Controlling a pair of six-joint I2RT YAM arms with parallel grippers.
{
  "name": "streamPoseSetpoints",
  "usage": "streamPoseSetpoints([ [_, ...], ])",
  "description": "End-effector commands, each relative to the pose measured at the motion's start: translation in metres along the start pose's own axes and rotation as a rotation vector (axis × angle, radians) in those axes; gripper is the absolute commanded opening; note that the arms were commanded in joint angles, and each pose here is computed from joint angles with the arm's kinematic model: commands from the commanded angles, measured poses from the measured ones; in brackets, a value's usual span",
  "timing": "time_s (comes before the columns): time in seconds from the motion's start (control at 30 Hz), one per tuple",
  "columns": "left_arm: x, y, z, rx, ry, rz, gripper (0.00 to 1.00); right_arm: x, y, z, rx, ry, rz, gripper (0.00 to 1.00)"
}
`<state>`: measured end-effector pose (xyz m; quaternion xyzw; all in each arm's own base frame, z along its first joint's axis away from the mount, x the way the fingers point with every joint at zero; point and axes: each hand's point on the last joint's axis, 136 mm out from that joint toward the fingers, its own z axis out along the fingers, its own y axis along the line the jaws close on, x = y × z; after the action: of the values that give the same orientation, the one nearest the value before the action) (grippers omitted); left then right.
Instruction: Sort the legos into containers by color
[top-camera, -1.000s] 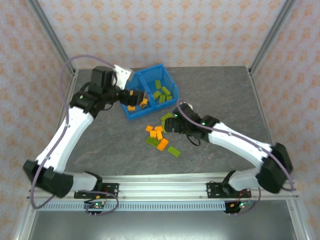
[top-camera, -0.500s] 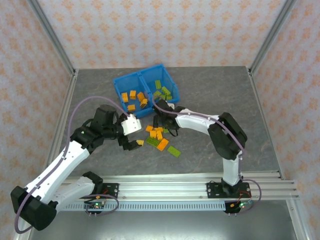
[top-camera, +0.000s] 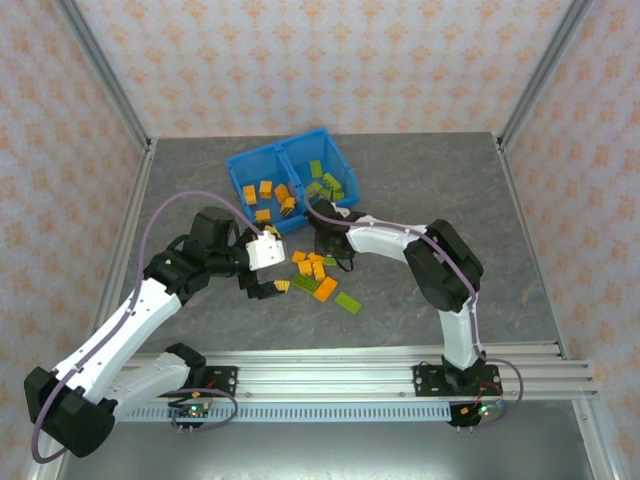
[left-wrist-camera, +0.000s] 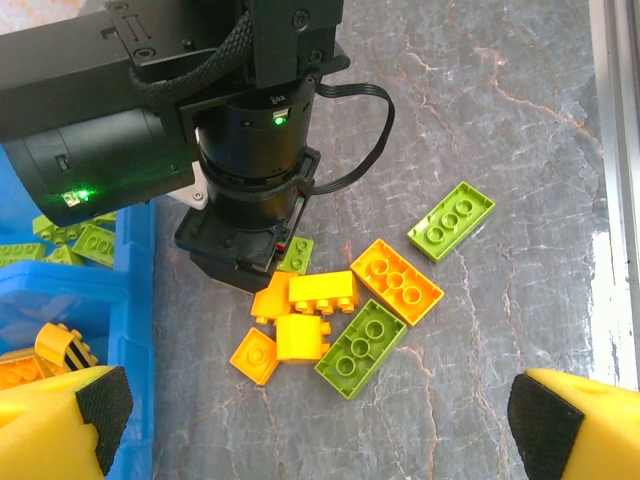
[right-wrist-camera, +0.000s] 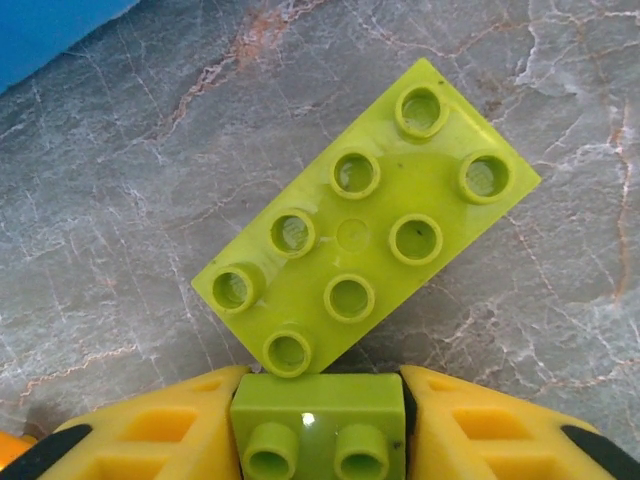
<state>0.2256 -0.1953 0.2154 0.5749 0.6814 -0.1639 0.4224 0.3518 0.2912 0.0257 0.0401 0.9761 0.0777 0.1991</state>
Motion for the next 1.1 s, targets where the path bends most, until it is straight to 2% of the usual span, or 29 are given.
streamPoseSetpoints([
  [0.0,-0.019,0.0,-0.002,0.008,-0.07,0.044,1.0,-0.009,-0.003,-0.01,0.022,-0.032,0.013,0.38],
  [0.1,-0.021,-0.002,0.001,0.013,-0.083,0.046,1.0,-0.017,-0.006,-0.031,0.02,-0.071,0.017,0.33],
  [0.3,-0.023,-0.006,0.005,-0.022,-0.114,0.06,1.0,-0.041,-0.012,-0.093,0.005,-0.196,0.005,0.31],
  [0.5,-0.029,-0.001,0.001,-0.133,-0.135,0.077,1.0,-0.099,0.016,-0.131,-0.018,-0.351,-0.129,0.31],
  [0.63,-0.029,0.001,-0.005,-0.192,-0.126,0.101,1.0,-0.152,0.039,-0.119,-0.001,-0.415,-0.195,0.31],
  [0.9,-0.028,0.003,-0.015,-0.219,-0.078,0.134,1.0,-0.239,0.057,-0.062,0.025,-0.471,-0.231,0.32],
  [1.07,-0.025,0.007,-0.019,-0.253,-0.062,0.147,1.0,-0.269,0.061,-0.021,-0.046,-0.471,-0.207,0.34],
])
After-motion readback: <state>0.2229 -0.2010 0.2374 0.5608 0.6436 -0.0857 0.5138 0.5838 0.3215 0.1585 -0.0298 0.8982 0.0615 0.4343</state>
